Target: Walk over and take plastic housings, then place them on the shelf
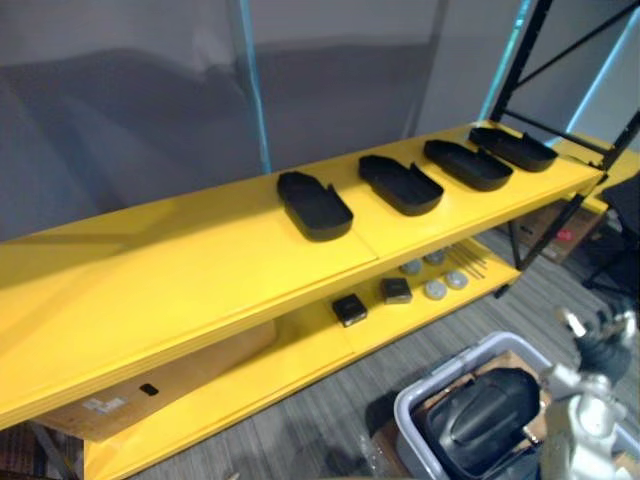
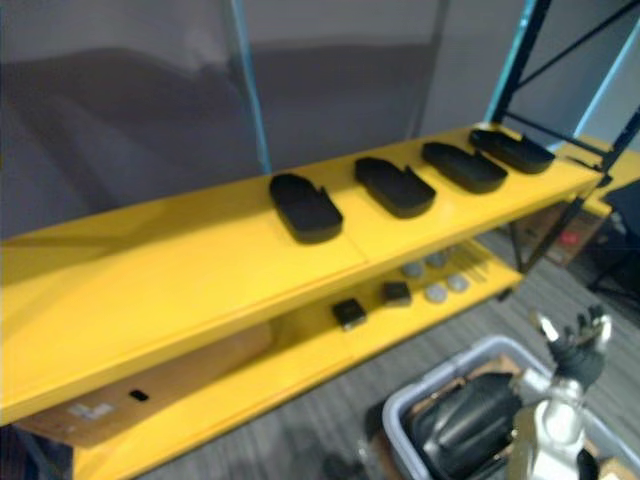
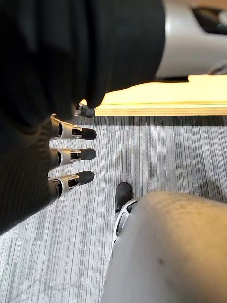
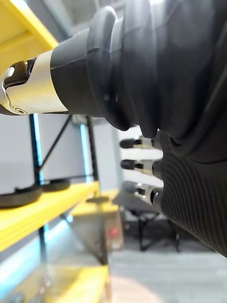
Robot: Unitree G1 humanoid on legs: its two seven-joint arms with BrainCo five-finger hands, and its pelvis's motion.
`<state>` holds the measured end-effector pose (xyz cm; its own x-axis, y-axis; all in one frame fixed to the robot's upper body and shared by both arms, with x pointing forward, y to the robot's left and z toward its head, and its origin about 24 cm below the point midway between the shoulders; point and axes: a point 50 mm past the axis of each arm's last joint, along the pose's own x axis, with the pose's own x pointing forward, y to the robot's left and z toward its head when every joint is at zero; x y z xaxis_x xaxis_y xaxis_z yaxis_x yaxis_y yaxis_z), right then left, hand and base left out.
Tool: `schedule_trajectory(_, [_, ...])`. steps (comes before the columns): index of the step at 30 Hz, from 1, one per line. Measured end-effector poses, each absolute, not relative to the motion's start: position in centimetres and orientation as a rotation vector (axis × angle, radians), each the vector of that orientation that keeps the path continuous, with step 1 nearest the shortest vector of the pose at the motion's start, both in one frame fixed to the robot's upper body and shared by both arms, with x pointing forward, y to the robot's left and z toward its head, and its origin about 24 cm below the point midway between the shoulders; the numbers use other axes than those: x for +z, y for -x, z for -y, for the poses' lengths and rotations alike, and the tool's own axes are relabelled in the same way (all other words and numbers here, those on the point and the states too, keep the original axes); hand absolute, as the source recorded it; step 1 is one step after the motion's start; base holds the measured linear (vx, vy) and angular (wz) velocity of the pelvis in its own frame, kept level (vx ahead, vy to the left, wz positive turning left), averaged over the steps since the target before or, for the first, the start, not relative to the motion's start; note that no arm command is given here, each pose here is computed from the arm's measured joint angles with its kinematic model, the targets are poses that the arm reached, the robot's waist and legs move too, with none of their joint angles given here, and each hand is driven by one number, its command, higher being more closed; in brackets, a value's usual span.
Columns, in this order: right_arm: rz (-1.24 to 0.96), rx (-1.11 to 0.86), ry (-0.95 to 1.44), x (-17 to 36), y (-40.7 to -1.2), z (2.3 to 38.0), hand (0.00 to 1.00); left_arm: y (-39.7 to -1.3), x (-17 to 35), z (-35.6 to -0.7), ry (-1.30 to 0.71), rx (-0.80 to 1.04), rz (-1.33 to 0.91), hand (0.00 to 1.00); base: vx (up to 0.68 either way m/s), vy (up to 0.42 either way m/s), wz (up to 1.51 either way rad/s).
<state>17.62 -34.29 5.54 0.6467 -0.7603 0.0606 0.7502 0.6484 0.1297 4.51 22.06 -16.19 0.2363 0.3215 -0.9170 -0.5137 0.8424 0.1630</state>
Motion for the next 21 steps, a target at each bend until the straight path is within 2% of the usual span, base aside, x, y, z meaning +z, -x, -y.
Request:
schedule_trajectory(12, [0.074, -0.938, -0.105, 4.5, -14.9, 34.5, 0.00, -5.5, -16.1, -22.0, 0.093, 0.475, -1.205, 0.00, 0.01, -0.003, -0.22])
schedule_trajectory(15, [0.067, -0.976, -0.093, 4.7, -14.1, 34.8, 0.00, -5.6, -16.1, -21.6, 0.024, 0.383, -1.218, 0.00, 0.02, -0.012, -0.43])
schedule_trajectory(21, [0.048, -1.086, -0.047, 5.1, -9.5, 34.8, 0.00, -9.7, -15.8, -18.2, -0.079, 0.093, -1.163, 0.00, 0.02, -0.012, -0.71])
